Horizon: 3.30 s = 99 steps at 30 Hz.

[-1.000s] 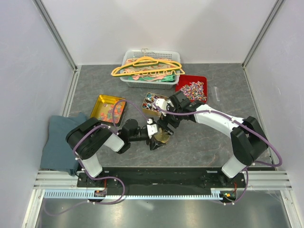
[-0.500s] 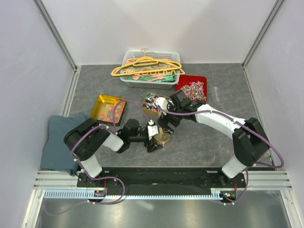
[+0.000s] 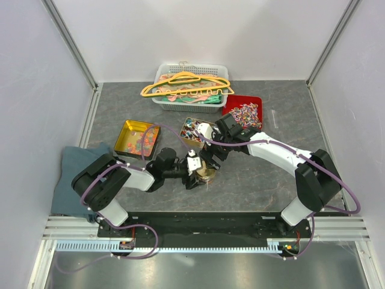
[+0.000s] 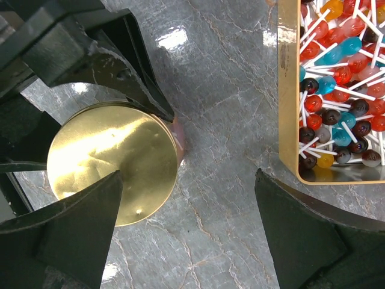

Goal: Pack the candies
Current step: Close the bottle lid on the packing bottle, then screw the bottle lid onto the packing bottle.

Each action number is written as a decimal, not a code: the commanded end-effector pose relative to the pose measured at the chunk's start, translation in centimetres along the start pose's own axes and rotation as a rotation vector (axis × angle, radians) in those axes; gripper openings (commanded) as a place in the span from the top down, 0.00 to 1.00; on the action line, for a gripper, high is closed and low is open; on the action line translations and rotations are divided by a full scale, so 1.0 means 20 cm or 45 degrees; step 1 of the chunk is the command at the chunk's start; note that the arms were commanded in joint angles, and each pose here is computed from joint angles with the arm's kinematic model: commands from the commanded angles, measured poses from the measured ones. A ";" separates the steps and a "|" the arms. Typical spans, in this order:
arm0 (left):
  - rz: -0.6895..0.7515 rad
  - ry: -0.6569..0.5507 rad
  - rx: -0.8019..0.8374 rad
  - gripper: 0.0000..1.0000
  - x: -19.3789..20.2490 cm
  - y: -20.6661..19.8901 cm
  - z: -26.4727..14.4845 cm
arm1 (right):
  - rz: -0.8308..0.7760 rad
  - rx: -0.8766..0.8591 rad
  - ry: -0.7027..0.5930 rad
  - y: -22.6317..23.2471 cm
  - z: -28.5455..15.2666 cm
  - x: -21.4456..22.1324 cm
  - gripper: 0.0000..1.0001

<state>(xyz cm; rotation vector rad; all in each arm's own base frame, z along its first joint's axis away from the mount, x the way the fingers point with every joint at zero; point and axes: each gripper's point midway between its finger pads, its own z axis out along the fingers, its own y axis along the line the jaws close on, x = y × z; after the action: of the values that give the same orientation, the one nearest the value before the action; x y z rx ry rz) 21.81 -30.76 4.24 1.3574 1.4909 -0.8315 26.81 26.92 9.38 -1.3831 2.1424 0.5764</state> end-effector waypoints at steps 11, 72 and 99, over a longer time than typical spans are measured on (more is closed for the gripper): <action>0.052 0.001 0.000 0.22 -0.01 0.10 0.11 | -0.056 -0.022 -0.035 0.03 -0.05 -0.05 0.03; -0.098 -0.262 0.109 0.01 -0.15 0.08 0.18 | 0.085 -0.038 0.045 -0.09 -0.08 0.12 0.32; -0.270 -0.121 -0.175 0.01 0.08 0.25 0.26 | 0.108 -0.116 0.041 -0.07 -0.08 0.11 0.32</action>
<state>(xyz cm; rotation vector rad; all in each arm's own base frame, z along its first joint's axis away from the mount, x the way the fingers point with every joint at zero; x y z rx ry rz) 25.81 -34.64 2.38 1.1688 1.5217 -0.9727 26.43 23.07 8.03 -1.3458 2.2823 0.6663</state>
